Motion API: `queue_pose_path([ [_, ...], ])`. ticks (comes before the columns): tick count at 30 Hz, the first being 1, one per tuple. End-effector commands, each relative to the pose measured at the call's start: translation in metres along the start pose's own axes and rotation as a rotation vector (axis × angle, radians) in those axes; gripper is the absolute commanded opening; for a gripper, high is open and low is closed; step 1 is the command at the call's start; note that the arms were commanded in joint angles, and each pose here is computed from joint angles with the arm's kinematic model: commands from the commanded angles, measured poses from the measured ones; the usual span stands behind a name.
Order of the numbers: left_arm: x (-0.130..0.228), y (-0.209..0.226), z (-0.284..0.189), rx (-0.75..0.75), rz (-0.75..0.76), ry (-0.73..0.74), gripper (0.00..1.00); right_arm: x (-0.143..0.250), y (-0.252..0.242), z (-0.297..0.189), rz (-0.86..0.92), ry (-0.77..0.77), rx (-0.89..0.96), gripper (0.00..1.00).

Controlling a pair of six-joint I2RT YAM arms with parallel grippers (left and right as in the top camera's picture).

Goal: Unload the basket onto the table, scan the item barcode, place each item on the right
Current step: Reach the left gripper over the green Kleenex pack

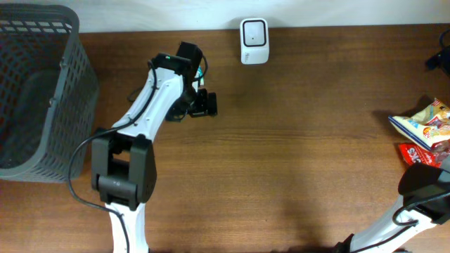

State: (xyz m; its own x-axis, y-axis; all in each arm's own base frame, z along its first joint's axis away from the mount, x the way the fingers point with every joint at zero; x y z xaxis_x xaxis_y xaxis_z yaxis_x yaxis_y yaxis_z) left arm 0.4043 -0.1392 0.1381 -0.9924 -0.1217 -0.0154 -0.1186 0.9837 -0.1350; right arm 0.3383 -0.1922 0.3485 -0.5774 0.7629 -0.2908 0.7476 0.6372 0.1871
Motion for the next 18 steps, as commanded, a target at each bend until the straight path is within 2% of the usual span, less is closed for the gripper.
queue_pose_path([
  [1, -0.01, -0.001, 0.009, -0.011, 0.017, -0.025, 0.99, 0.001, 0.002, 0.001, -0.011, 0.009, -0.004, 0.98],
  [5, -0.019, -0.002, 0.015, -0.009, 0.02, -0.064, 0.97, 0.001, 0.002, 0.001, -0.011, 0.008, -0.004, 0.98],
  [12, -0.053, -0.009, 0.012, -0.004, 0.029, -0.27, 0.98, 0.001, 0.002, 0.001, -0.011, 0.009, -0.004, 0.98],
  [18, -0.067, -0.006, 0.007, -0.06, 0.019, -0.369, 0.98, 0.001, 0.002, 0.001, -0.011, 0.008, -0.004, 0.98],
])
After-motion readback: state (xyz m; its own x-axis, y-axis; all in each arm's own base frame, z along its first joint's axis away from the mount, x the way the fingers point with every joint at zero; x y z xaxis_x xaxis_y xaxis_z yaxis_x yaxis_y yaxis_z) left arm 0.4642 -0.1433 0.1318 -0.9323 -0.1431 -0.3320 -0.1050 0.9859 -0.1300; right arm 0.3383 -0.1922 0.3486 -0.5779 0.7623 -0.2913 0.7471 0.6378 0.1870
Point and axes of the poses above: each gripper's point midway between its finger pads, its own z axis out along the fingers, its own y axis along the line the jaws close on, x = y × z, the point moved 7 cm from there along -z, back along the fingers, and after that the axes turned 4 degrees about -z, right-handed, at the moved point
